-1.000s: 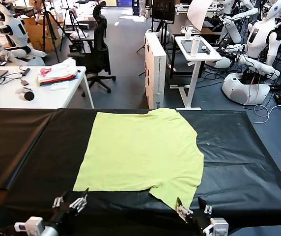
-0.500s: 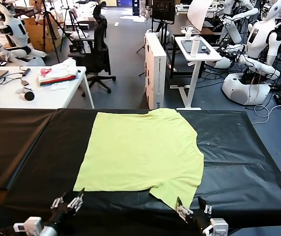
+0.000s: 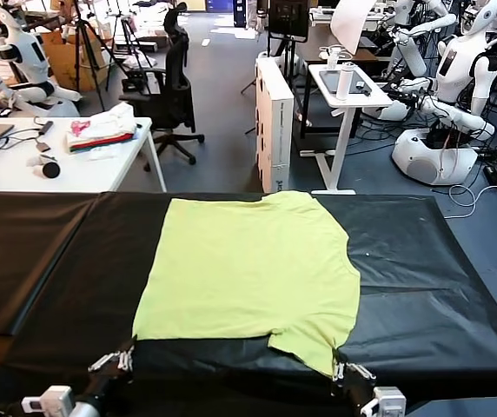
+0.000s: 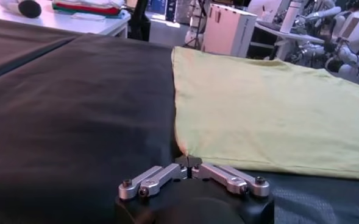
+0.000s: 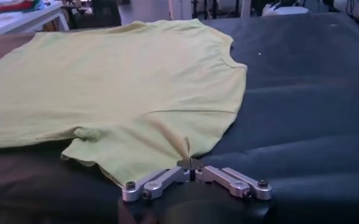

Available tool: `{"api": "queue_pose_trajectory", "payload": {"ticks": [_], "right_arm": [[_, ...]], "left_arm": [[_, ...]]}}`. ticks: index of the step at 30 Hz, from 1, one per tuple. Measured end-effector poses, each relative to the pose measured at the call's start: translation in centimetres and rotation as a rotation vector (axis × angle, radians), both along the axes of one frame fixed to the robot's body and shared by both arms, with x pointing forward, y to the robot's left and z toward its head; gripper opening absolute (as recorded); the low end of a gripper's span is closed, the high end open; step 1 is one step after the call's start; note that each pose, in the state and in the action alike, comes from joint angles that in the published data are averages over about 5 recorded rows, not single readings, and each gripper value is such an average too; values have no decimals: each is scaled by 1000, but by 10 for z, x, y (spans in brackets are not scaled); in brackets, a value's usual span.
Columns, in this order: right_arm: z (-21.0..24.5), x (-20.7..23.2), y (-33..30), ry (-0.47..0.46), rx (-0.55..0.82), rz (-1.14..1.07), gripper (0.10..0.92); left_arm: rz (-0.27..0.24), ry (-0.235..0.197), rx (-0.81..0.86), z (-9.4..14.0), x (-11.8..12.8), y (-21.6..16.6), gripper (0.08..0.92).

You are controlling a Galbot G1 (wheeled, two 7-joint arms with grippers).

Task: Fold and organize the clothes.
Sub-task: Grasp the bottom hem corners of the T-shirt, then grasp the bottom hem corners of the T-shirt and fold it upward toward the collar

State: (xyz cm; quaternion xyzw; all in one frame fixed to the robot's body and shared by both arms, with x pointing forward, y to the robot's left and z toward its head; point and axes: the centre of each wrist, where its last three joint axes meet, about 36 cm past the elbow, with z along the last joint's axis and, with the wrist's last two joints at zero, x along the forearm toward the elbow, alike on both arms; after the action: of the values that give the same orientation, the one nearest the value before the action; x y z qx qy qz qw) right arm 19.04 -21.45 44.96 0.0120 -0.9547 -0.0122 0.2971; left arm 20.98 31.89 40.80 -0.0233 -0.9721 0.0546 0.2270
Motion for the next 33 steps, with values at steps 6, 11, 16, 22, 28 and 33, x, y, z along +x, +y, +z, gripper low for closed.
{"api": "queue_pose_trajectory", "payload": {"ticks": [6, 11, 16, 22, 28, 33], "right_arm": [[10, -22, 1, 45, -5, -7, 138], [12, -25, 2, 50, 10, 7, 138], [14, -12, -3, -8, 20, 41, 138], [15, 19, -8, -95, 34, 79, 138], [4, 62, -12, -140, 25, 104, 138], [-11, 105, -14, -168, 9, 107, 138]], "left_arm": [[9, -8, 30, 12, -19, 5, 148], [25, -27, 51, 21, -30, 10, 148], [42, -47, 41, 23, -31, 7, 148], [62, -66, 8, 18, -17, -4, 148], [71, -100, -36, 14, 12, -18, 148], [71, -154, -60, 14, 44, -23, 148]]}}
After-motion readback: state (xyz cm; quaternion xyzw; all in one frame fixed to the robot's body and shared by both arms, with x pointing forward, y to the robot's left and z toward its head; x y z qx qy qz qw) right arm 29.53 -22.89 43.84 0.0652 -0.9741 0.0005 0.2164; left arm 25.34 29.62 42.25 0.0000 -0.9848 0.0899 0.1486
